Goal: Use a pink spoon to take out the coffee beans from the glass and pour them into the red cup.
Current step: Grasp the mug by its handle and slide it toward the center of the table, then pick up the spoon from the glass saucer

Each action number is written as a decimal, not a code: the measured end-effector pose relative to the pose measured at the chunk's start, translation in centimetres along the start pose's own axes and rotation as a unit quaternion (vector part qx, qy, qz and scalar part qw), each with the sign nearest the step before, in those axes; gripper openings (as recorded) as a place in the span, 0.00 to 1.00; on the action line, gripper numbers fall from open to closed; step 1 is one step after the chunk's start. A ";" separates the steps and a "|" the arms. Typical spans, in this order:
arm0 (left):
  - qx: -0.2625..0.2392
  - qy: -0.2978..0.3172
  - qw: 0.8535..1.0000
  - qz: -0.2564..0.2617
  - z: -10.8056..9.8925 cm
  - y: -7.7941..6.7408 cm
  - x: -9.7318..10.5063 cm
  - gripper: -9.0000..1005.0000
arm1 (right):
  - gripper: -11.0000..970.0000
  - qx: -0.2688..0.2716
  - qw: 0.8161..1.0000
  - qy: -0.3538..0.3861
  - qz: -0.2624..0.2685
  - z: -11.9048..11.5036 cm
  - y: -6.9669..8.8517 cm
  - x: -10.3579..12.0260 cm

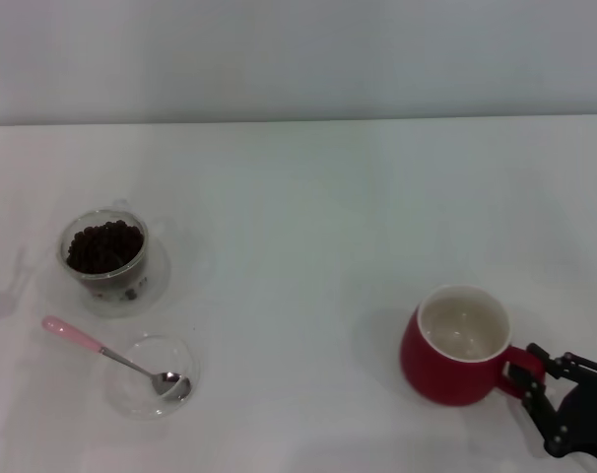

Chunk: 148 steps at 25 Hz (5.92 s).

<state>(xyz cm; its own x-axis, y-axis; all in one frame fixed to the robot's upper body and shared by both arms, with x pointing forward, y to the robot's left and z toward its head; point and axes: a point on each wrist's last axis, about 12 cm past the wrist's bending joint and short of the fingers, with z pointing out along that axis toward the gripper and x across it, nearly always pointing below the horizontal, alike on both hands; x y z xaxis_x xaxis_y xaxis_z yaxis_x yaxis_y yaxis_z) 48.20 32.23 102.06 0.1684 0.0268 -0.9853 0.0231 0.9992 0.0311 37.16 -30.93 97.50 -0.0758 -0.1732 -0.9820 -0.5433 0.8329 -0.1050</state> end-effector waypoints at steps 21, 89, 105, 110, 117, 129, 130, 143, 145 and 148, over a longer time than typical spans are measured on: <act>0.000 0.001 1.000 0.002 0.1 0.1 0.0 0.88 | 0.23 -0.115 0.993 -0.014 0.018 4.5 1.7 -1.3; 0.018 0.055 0.822 -0.567 -7.8 -2.2 1.1 0.88 | 0.70 0.227 0.922 -0.304 -0.081 -3.7 -10.1 -8.5; 0.026 0.179 0.788 -0.588 -7.0 -4.4 3.3 0.86 | 0.70 0.220 0.923 -0.301 -0.090 -3.9 -10.1 -8.6; 0.037 0.203 0.790 -0.577 -6.4 -4.7 3.6 0.86 | 0.70 0.225 0.922 -0.303 -0.090 -4.6 -9.5 -8.3; 0.056 0.225 0.797 -0.557 -5.4 -4.8 3.8 0.85 | 0.70 0.230 0.922 -0.300 -0.085 -5.2 -8.7 -8.0; 0.085 0.237 0.803 -0.540 -5.0 -5.3 3.6 0.83 | 0.70 0.240 0.923 -0.292 -0.074 -5.7 -8.0 -7.4; 0.085 0.236 0.804 -0.540 -5.1 -5.3 3.6 0.83 | 0.70 0.241 0.923 -0.291 -0.073 -5.7 -7.9 -7.4; 0.084 0.231 0.808 -0.536 -5.1 -4.8 3.6 0.75 | 0.70 0.243 0.924 -0.289 -0.065 -5.8 -7.6 -7.1; 0.083 0.232 0.806 -0.538 -5.2 -4.7 3.6 0.70 | 0.70 0.242 0.924 -0.290 -0.064 -5.8 -7.6 -7.1; 0.083 0.235 0.804 -0.540 -5.1 -4.7 3.6 0.56 | 0.70 0.240 0.924 -0.290 -0.063 -5.7 -7.5 -7.1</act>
<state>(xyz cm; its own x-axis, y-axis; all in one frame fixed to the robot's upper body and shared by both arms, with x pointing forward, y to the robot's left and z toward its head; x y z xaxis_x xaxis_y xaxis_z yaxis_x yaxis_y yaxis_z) 43.63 27.77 97.50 -0.4287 -0.8068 -0.4066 0.0439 0.4309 -0.9013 37.00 -38.98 106.21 0.5004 -0.0903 -0.8611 -0.0726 0.9867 -0.1457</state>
